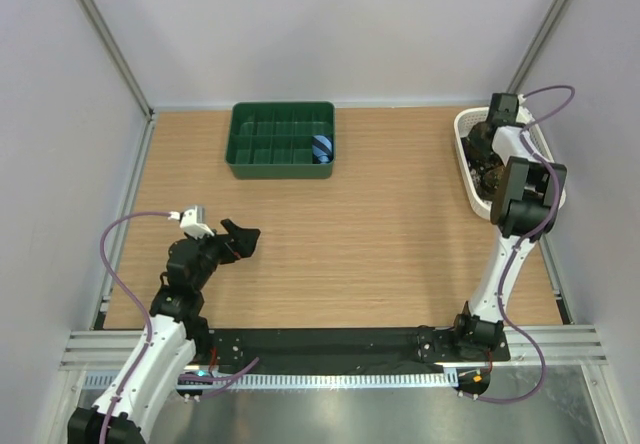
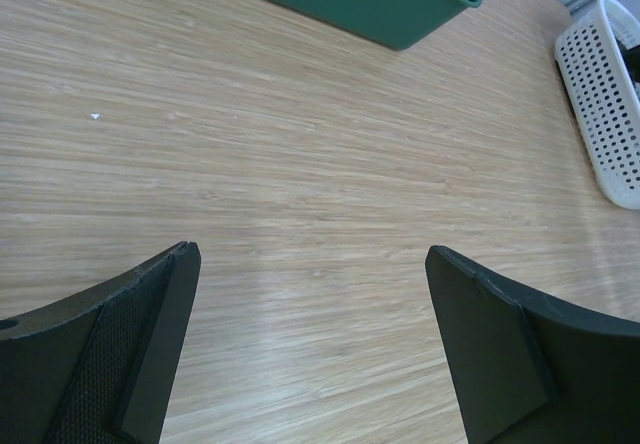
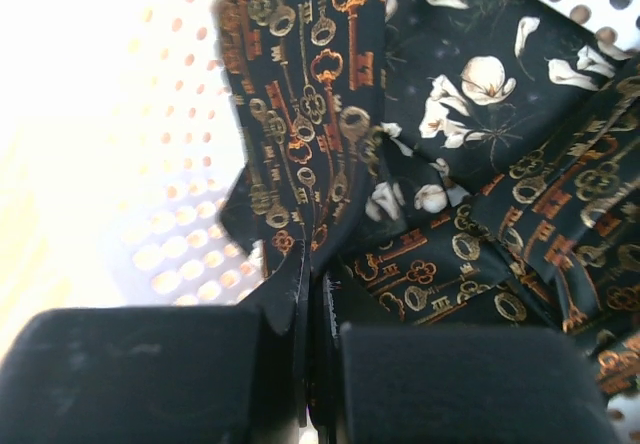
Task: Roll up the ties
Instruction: Grab a tie with the right arm, then move the tie to the center of the board
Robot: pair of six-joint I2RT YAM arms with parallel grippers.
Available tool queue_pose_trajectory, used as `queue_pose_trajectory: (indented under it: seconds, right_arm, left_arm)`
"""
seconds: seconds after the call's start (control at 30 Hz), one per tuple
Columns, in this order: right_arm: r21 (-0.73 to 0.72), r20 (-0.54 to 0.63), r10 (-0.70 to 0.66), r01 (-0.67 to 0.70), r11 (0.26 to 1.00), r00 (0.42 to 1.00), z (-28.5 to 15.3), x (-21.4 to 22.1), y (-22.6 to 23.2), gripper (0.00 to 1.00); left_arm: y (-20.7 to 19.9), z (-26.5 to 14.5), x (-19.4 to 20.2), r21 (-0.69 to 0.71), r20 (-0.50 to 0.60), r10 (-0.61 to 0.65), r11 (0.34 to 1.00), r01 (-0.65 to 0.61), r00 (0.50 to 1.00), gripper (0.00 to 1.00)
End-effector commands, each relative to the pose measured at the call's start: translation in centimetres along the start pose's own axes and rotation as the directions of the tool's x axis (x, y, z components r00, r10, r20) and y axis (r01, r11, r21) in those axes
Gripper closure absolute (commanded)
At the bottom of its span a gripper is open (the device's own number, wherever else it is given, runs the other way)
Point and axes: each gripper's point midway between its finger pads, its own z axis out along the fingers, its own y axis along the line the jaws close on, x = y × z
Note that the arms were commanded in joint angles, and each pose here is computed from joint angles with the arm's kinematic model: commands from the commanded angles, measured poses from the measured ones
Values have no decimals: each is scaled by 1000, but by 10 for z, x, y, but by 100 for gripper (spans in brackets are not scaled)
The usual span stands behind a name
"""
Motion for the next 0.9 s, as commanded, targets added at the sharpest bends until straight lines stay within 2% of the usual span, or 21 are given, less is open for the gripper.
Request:
queue_pose_trajectory:
  seconds: [0.0, 0.1, 0.23, 0.37, 0.53, 0.7, 0.87]
  right_arm:
    - [-179, 158, 84, -55, 982, 984, -79, -75, 45, 99]
    - [-249, 196, 115, -64, 966, 974, -118, -94, 55, 99]
    - [-384, 293, 164, -41, 923, 942, -214, -134, 79, 99]
    - [-562, 294, 185, 14, 827, 938, -298, -152, 116, 99]
    - [-779, 286, 192, 111, 618, 939, -428, -161, 171, 99]
    - [-902, 275, 226, 169, 398, 934, -546, -154, 198, 99]
    - [-974, 145, 213, 102, 200, 966, -604, -131, 214, 99]
  left_arm:
    - [-20, 1, -26, 61, 67, 12, 998, -17, 998, 0]
    - [-20, 1, -25, 65, 64, 13, 998, -17, 998, 0]
    - [-21, 1, -25, 68, 66, 13, 998, -17, 998, 0]
    - [-22, 1, -25, 77, 64, 15, 997, -20, 998, 0]
    - [-24, 0, -25, 88, 64, 17, 996, -22, 998, 0]
    - [-25, 1, -25, 90, 62, 18, 996, -24, 998, 0]
    - [-29, 0, -24, 115, 54, 20, 993, -26, 998, 0]
